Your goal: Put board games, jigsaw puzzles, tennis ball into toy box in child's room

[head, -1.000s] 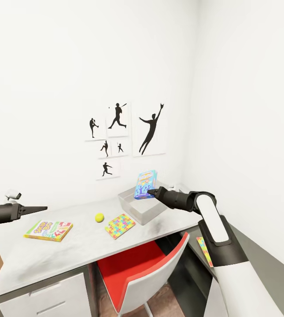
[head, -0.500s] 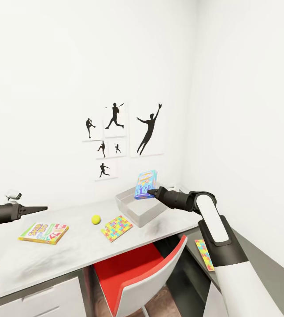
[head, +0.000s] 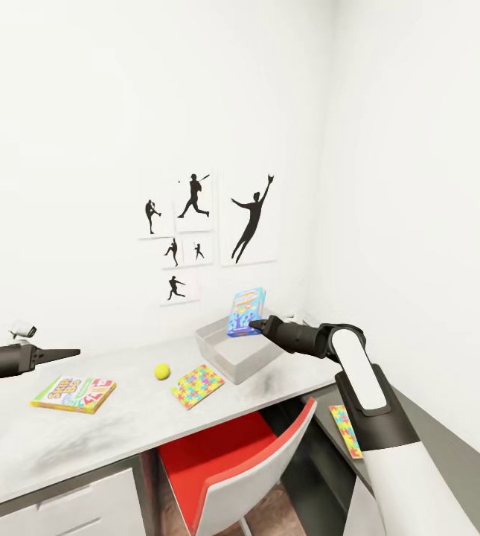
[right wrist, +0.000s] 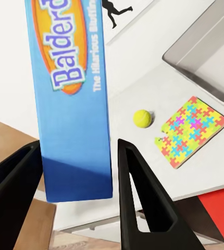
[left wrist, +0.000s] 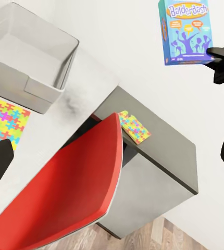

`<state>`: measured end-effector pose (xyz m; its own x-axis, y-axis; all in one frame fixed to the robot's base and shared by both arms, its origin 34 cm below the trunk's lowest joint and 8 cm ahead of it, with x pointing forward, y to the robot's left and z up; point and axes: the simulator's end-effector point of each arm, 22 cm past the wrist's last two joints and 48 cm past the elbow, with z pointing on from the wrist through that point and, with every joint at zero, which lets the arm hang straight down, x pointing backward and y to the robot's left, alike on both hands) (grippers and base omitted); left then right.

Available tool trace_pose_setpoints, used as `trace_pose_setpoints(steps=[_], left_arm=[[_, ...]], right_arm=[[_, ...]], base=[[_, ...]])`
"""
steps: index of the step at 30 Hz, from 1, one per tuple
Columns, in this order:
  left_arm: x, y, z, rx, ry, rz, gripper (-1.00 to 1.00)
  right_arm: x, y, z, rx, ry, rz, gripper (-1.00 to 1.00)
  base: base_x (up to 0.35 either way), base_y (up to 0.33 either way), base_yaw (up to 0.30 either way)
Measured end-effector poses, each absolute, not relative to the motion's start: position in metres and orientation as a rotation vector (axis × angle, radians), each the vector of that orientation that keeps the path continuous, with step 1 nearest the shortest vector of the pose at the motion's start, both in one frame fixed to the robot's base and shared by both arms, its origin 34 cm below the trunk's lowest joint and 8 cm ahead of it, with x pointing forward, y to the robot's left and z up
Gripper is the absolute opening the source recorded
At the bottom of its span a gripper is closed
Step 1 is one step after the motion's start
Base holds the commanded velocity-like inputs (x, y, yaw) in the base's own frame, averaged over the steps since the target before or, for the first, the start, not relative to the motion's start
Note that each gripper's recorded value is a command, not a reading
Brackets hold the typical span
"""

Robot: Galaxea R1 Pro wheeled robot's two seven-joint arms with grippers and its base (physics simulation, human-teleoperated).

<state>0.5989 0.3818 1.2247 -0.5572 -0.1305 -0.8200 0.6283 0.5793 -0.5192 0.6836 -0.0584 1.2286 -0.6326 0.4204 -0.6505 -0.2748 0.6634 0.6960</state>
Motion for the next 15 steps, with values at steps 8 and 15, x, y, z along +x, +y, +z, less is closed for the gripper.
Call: trace_pose_setpoints(steps=[8,15], left_arm=[[0.5989,0.3818,1.2247,0.4,1.914,-1.066,1.0],[0.5989,0.3818,1.2247,0.4,1.914,-1.066,1.0]], right_arm=[[0.6835,-0.0584,1.2284,0.112,2.016,1.018,-1.0],[0.6834,-0.0583,1.2284,0.112,2.016,1.019,-1.0]], base=[[0.122,0.0,0.0],[0.012,0.0,0.0]])
